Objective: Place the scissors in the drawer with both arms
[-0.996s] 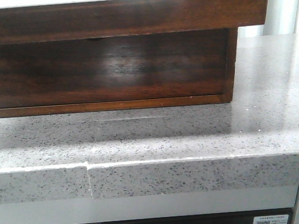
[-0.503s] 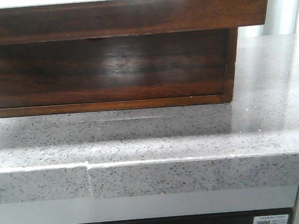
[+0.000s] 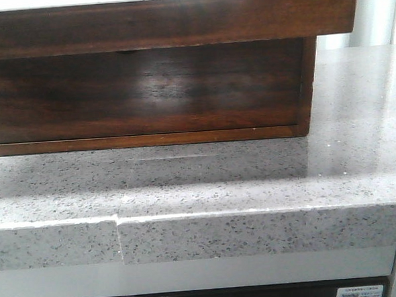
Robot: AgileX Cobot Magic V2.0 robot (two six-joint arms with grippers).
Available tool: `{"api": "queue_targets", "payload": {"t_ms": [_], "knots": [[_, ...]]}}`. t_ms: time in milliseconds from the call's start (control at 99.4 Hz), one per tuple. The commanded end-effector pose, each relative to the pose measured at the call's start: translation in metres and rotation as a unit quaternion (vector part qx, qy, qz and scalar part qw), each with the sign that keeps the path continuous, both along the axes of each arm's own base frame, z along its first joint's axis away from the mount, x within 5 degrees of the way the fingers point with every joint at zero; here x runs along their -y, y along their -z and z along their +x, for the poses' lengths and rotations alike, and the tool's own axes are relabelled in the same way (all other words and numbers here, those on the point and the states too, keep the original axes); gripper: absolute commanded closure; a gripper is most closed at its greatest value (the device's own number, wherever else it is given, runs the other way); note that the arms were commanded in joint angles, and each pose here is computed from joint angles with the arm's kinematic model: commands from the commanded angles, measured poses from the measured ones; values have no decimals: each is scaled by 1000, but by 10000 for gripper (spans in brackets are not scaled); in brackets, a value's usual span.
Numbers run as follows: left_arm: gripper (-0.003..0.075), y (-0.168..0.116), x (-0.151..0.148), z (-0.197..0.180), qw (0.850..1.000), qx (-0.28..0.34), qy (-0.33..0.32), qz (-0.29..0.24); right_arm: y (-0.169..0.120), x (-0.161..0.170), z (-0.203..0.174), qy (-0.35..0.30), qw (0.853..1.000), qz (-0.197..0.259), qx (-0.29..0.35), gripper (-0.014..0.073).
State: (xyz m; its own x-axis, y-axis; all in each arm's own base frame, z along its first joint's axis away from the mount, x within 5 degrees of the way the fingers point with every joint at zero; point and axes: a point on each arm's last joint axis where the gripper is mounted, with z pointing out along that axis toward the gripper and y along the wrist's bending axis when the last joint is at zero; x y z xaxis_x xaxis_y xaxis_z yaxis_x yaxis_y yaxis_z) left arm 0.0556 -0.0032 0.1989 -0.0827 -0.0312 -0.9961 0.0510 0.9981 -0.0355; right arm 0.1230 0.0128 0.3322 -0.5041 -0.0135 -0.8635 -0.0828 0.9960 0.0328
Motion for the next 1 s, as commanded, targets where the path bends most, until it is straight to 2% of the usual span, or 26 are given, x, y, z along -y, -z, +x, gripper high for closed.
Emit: {"api": "queue_targets", "payload": {"t_ms": [0, 70, 191, 312, 453, 483, 543, 985], "knots": [[741, 3, 0, 0, 999, 32, -4, -9, -8, 7, -16, 17, 993, -8, 115, 664], [741, 3, 0, 0, 999, 32, -4, -9, 9, 11, -30, 36, 986, -9, 160, 664], [741, 3, 0, 0, 999, 32, -4, -9, 43, 16, -55, 69, 966, -11, 248, 664], [741, 3, 0, 0, 999, 32, -4, -9, 83, 18, -65, 85, 952, -14, 293, 664], [741, 3, 0, 0, 999, 32, -4, -9, 116, 17, -69, 82, 938, -13, 337, 664], [741, 3, 0, 0, 999, 32, -4, -9, 120, 17, -69, 82, 935, -13, 346, 664], [741, 3, 0, 0, 999, 32, -4, -9, 120, 17, -69, 83, 942, -14, 325, 664], [741, 3, 0, 0, 999, 32, -4, -9, 121, 17, -69, 82, 939, -14, 333, 664]]}}
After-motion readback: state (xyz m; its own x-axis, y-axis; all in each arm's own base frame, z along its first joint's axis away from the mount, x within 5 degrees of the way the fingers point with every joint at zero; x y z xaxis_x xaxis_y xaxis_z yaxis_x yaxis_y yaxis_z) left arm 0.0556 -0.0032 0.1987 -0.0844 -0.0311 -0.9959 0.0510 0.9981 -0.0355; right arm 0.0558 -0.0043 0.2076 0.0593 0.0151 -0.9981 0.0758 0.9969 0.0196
